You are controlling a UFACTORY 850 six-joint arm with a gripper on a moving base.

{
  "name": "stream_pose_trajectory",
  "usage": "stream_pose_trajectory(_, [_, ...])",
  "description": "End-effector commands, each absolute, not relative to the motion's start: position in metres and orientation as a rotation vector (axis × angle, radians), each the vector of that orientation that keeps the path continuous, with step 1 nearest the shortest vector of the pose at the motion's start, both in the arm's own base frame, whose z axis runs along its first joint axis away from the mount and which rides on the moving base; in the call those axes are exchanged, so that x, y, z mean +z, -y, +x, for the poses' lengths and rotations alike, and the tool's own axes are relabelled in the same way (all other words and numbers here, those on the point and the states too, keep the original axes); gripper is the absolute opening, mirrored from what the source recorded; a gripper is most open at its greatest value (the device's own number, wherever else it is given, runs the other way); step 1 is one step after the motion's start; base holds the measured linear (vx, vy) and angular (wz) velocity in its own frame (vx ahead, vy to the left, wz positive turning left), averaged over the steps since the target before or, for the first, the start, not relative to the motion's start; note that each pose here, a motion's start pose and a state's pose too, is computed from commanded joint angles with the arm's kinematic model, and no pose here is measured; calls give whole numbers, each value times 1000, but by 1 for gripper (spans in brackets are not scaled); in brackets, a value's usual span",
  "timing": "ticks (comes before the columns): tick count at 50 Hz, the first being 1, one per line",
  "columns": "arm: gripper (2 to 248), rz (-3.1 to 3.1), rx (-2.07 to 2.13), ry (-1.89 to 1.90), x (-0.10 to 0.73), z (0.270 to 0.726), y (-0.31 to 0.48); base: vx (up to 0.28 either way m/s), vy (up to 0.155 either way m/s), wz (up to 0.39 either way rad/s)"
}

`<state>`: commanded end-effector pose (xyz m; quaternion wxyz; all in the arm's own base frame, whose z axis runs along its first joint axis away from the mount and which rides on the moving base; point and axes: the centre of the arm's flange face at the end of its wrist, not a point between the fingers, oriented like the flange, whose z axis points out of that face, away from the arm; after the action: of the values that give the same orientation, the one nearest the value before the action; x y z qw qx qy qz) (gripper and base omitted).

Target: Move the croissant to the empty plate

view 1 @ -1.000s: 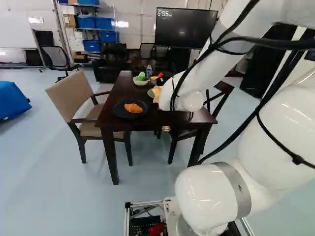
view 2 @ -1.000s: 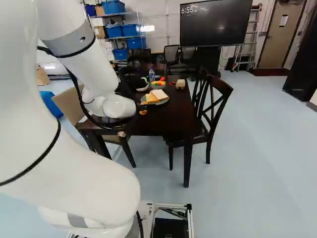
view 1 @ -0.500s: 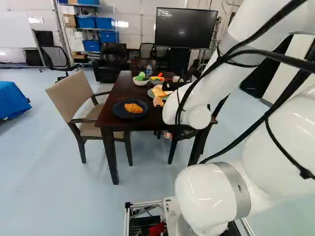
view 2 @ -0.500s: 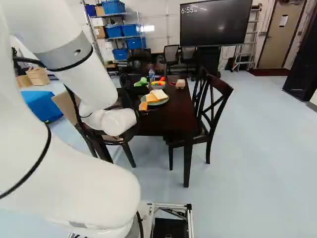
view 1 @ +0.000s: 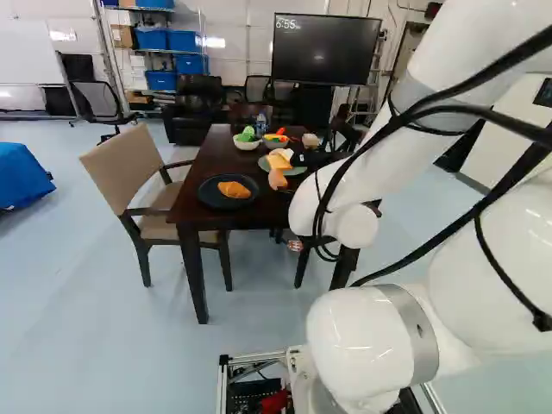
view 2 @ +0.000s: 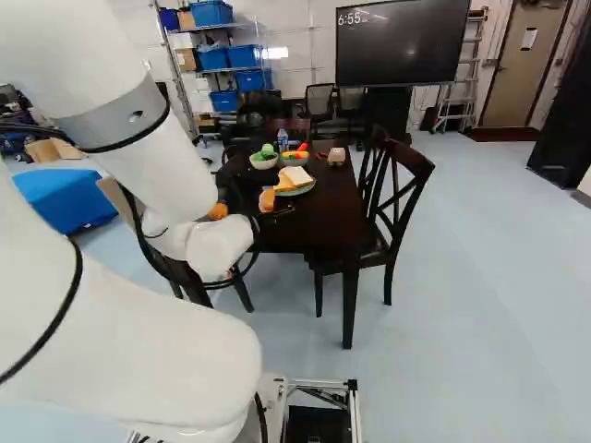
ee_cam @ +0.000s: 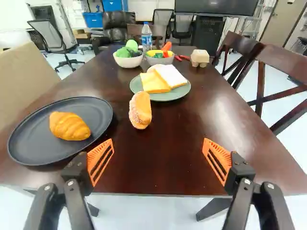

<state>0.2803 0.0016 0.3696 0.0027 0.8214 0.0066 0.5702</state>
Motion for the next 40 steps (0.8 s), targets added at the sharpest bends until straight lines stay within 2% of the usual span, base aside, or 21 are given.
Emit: stream_pose_trajectory(40, [247,2558,1824,0,366,270,0,0,0,0])
